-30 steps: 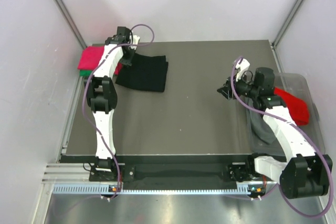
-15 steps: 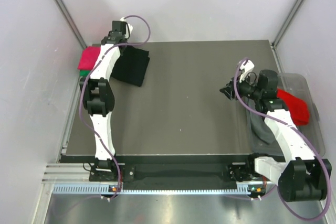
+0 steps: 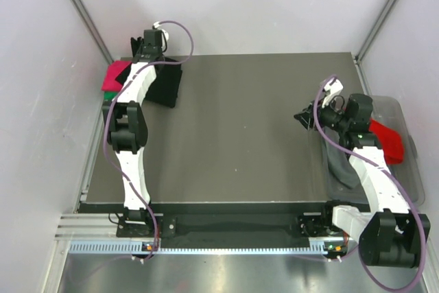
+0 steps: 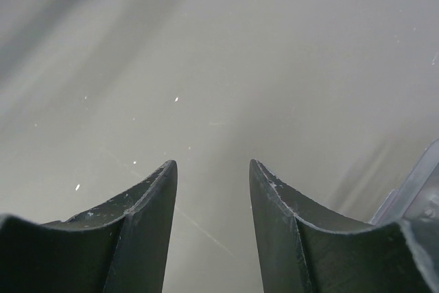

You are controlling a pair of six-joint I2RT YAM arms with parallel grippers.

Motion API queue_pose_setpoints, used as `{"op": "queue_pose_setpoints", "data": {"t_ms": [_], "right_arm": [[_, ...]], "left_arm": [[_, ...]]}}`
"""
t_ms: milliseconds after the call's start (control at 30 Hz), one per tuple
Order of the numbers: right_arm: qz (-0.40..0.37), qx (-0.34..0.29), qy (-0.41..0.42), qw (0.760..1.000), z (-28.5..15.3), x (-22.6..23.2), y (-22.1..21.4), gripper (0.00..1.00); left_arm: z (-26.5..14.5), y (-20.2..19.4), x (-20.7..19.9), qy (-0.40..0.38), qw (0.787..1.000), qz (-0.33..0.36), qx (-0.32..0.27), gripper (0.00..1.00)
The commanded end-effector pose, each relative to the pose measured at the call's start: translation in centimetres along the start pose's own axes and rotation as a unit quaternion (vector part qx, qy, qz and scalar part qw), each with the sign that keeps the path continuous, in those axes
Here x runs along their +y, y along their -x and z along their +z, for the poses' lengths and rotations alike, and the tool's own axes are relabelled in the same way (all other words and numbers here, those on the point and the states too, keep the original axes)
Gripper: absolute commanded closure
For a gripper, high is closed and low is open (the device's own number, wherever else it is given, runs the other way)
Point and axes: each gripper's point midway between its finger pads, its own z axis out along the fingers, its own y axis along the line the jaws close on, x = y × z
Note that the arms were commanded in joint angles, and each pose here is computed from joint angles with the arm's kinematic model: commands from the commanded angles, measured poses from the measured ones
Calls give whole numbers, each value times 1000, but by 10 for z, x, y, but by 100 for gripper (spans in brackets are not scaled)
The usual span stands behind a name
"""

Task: Fold and stack the t-shirts
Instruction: Neatly place the folded tshirt to the corner

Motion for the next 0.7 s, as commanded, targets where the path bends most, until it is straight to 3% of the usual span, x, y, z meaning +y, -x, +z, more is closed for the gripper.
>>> {"op": "queue_pose_setpoints", "data": {"t_ms": [0,400,667], "right_arm": [[-20,-35,6,999,-5,0,17,53],[-11,-39,2,999,-7,-4,15,53],[-7,-39,-3,999,-8,-9,13,53]], "left_arm": [[-36,45,84,97,990,-64,-75,100],[-36,46,99,147,985,-32,-85,100],[-2,25,103,190,980,1,-62,100]]}}
